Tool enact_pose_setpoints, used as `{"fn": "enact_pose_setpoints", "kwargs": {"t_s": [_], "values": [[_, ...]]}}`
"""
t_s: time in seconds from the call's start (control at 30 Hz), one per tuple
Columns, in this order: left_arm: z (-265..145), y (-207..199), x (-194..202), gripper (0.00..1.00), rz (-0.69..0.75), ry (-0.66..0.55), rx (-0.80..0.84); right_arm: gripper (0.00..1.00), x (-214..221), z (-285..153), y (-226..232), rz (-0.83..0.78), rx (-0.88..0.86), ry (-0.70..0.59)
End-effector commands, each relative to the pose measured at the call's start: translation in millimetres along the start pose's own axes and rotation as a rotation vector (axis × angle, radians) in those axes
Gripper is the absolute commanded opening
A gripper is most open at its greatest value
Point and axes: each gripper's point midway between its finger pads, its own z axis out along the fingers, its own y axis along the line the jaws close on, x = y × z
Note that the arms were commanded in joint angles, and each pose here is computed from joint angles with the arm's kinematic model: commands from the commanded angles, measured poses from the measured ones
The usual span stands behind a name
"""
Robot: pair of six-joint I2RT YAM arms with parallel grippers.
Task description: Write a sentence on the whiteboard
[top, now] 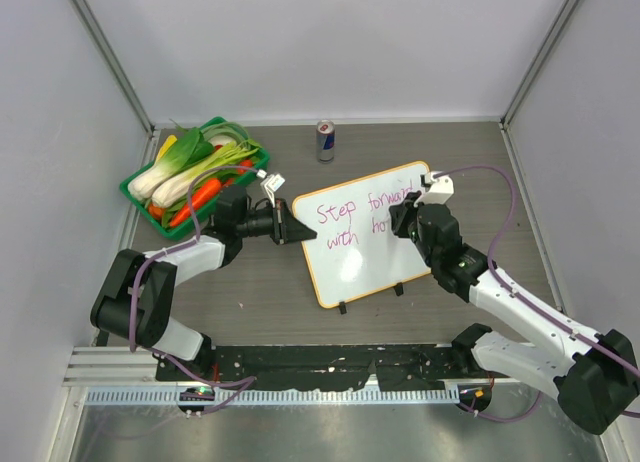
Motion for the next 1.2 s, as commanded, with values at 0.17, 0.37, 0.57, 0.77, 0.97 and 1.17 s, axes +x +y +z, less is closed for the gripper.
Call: {"fn": "enact_pose_setpoints", "kwargs": {"t_s": [0.17, 0.37, 0.57, 0.77, 0.97, 1.17], "values": [[2.2, 30.1, 48.1, 0.0, 0.045, 0.125, -0.085, 0.02, -27.4, 0.8, 22.0, 0.048, -0.077, -0.067], [2.0, 29.7, 47.6, 0.0, 0.046, 0.124, -0.086, 0.02, -32.0, -6.9, 17.9, 0.051, -0.07, -0.086], [2.7, 29.9, 48.4, 0.0, 0.044, 0.127, -0.084, 0.01, -29.6, -7.0, 5.5, 0.037, -0.012, -0.089], [2.3, 29.7, 48.3, 0.0, 0.045, 0.126, -0.085, 0.01, -25.5, -5.8, -0.2, 0.032, 0.014, -0.085], [2.3, 29.8, 48.3, 0.0, 0.047, 0.126, -0.085, 0.01, -14.3, 0.0, -3.7, 0.022, 0.029, -0.06], [2.5, 29.4, 48.8, 0.0, 0.046, 0.128, -0.085, 0.01, -1.7, 0.6, -5.9, 0.018, 0.03, -0.022]]}}
